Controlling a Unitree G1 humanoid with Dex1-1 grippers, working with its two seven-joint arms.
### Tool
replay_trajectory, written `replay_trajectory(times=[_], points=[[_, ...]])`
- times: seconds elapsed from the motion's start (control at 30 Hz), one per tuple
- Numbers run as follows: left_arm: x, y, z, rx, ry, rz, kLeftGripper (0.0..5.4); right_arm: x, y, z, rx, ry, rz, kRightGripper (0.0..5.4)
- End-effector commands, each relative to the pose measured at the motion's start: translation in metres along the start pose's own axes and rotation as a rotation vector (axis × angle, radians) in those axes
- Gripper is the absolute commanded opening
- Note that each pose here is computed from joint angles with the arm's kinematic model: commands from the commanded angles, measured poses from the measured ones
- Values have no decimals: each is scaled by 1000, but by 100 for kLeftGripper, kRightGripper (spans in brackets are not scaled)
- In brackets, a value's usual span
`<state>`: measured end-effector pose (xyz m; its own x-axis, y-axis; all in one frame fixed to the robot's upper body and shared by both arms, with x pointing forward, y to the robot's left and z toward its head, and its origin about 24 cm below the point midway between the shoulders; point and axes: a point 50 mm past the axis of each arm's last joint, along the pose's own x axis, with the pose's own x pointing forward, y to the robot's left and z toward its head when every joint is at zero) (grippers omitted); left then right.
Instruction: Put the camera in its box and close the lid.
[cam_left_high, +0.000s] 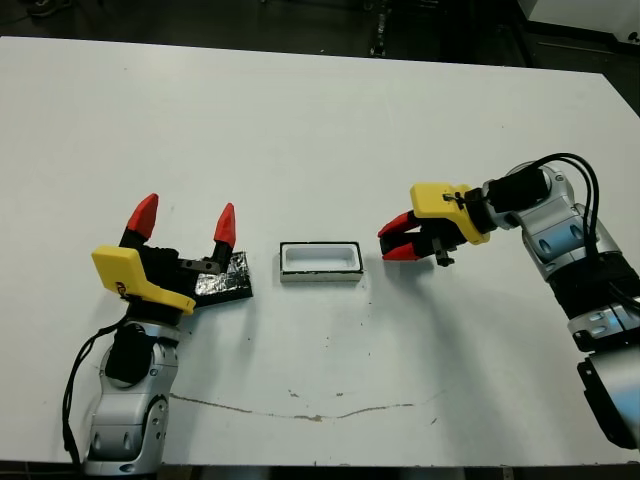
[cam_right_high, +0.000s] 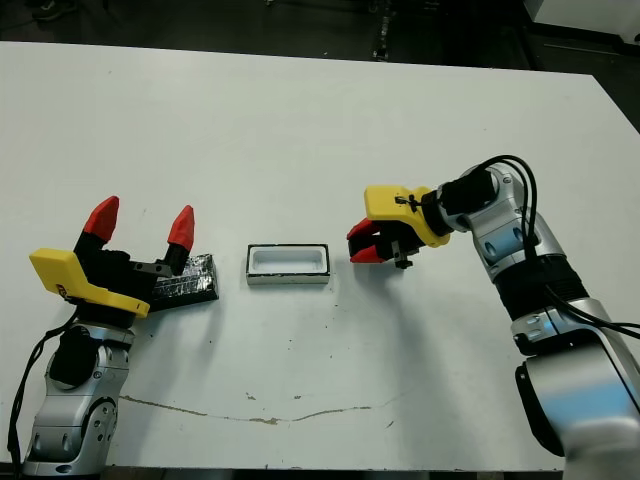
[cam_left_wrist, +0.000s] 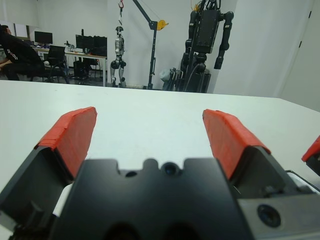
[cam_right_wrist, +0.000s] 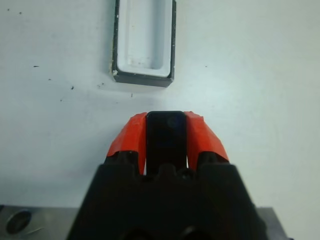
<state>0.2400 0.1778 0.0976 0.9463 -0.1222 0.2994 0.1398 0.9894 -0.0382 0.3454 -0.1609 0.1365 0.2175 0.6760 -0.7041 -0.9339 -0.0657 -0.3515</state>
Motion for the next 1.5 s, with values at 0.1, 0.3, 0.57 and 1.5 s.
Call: replay_trajectory(times=[0.1,0.3,0.57,1.5], points=[[-3,2,-3,11,16,7,540,-10,-10,0,75,-80,-117,165],[-3,2,-3,-1,17,4,540,-21,-29,8,279,-198,-173,165],[-3,2,-3,-1,15,6,540,-22,-45,29,339,-256,-211,165],[2,9,5,5,-15,47,540,18,-29,81,315,-319,8,165]])
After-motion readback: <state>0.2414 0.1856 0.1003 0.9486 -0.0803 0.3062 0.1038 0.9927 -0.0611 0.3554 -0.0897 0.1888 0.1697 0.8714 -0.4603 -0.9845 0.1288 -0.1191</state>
